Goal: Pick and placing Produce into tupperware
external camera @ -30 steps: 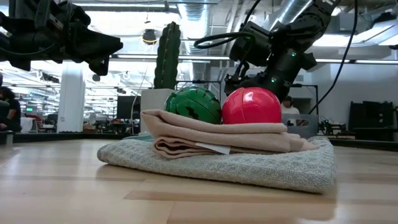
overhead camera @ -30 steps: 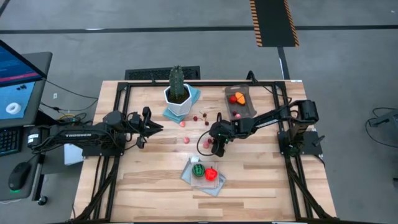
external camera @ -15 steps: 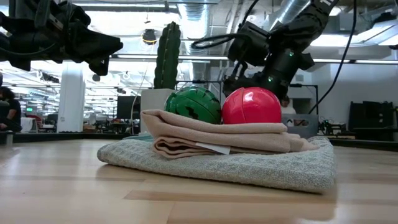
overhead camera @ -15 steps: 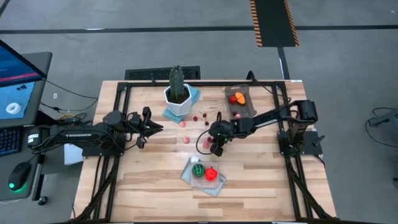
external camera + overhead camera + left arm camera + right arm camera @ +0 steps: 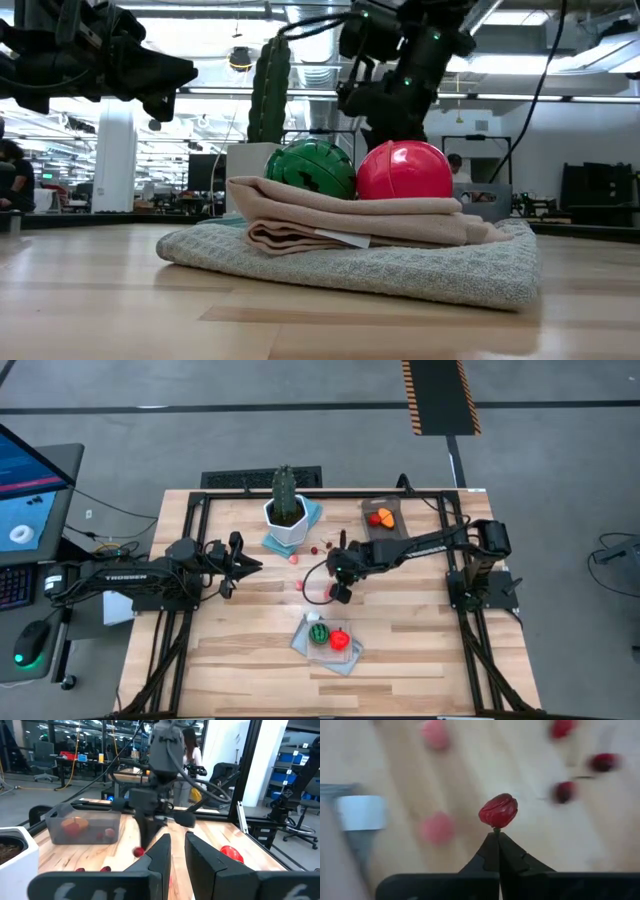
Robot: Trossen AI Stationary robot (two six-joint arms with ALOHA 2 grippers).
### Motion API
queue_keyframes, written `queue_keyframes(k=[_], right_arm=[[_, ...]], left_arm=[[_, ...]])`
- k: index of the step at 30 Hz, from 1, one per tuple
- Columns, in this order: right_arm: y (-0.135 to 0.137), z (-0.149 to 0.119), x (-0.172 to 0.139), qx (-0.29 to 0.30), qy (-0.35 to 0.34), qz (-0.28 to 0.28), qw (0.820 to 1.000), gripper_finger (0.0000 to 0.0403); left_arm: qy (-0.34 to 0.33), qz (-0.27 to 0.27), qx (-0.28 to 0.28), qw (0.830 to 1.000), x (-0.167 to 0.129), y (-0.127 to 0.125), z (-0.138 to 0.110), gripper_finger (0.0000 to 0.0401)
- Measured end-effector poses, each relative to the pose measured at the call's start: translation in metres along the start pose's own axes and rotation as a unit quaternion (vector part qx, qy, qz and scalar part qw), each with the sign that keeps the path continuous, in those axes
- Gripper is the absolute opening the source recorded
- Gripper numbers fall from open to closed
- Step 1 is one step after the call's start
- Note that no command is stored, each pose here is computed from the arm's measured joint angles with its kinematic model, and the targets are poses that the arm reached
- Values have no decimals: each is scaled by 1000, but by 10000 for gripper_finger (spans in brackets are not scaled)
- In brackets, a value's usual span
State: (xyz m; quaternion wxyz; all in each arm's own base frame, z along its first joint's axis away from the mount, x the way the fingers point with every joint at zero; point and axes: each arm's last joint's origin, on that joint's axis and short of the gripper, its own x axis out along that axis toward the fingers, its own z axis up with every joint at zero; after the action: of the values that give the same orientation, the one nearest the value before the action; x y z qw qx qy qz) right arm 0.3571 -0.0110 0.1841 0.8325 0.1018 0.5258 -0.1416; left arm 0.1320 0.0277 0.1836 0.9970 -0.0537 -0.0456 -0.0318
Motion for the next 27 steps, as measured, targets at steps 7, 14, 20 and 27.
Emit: queue_keyframes(k=[7,14,20,27], right_arm=[[-20,14,-26,18,3,-91,996,9],[-48,9,-72,78,-9,-158,984,12],[-74,-6,-95,139,-4,-180,974,9],[-113,-27,-93,198,24,-186,962,17]], left_arm=[[0,0,-2,1000,0,0,0,45],[2,0,-3,1000,0,0,-1,45],[12,1,-4,1000,0,0,-2,45],[11,1,-4,1000,0,0,-2,45]])
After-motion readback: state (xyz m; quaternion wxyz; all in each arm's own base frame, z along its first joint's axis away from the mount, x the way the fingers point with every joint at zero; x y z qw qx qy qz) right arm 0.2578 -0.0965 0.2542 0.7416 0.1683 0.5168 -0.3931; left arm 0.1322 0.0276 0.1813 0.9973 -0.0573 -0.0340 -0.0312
